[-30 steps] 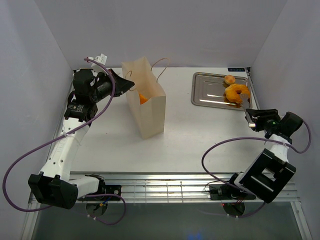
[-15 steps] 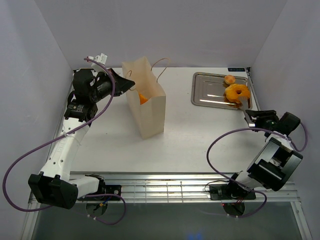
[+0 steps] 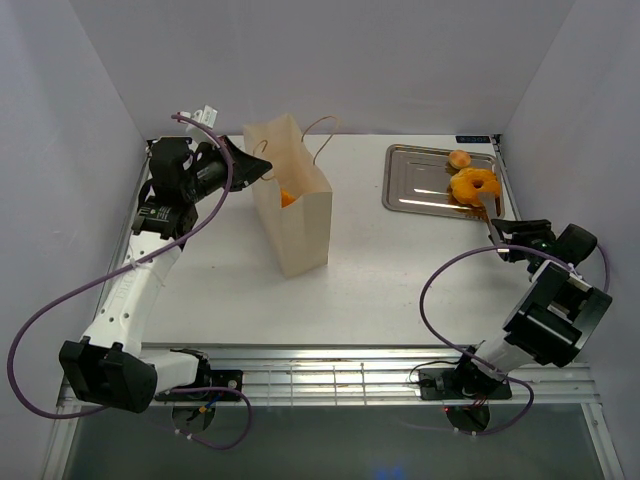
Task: Place the fake bread into the paper bag
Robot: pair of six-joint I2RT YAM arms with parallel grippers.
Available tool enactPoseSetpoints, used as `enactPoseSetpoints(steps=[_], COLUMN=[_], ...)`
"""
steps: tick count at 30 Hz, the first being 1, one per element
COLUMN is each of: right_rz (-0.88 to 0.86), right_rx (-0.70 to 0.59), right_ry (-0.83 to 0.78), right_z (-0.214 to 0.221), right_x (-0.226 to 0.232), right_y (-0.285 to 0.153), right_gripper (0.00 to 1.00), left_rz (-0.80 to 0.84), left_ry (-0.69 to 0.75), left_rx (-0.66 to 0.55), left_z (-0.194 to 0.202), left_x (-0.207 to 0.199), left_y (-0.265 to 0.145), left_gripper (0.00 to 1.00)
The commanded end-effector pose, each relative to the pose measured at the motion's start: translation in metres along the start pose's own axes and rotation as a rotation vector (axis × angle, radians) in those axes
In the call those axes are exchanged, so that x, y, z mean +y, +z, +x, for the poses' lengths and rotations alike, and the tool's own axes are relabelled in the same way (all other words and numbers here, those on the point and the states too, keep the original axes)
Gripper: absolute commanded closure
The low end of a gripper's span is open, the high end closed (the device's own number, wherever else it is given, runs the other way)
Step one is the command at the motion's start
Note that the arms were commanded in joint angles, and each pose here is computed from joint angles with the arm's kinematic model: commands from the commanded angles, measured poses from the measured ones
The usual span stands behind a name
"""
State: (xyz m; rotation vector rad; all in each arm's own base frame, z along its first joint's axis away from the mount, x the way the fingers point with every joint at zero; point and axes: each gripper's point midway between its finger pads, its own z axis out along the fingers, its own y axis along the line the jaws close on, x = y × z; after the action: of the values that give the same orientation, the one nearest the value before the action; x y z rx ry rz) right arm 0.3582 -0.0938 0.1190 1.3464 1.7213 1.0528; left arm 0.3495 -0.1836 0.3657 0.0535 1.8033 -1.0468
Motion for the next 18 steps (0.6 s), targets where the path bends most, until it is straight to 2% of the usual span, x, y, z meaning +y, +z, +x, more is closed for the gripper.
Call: enactPoseSetpoints(steps=[1,13,16,18], right_rz=[-0.059,-0.064,-0.070,-0.073], right_rx=[-0.006,0.024,0.032,0.038], right_ry=[-0.038,-0.051,-0.045,-0.036], right_z=[-0.008,-0.015,-0.015,-0.015], right_x=[0.016,0.017,0.016,0.014], right_y=[0.006,0.032,0.037,0.039], right_gripper=[0.46,0.47,0.50,0.55], left_rz=[0.015,0.002,-0.003,-0.002], left_ry=[-0.001,-0.007,-0.005,-0.004], left_rx=[0.009,0.014,0.012,0.013], left_z=[0.003,0.004,0.003,0.003], left_x=[-0.001,0.003,0.003,0.002], left_y=[0.001,0.003,0.002,0.002], left_gripper=[1.00,1.00,1.00,1.00])
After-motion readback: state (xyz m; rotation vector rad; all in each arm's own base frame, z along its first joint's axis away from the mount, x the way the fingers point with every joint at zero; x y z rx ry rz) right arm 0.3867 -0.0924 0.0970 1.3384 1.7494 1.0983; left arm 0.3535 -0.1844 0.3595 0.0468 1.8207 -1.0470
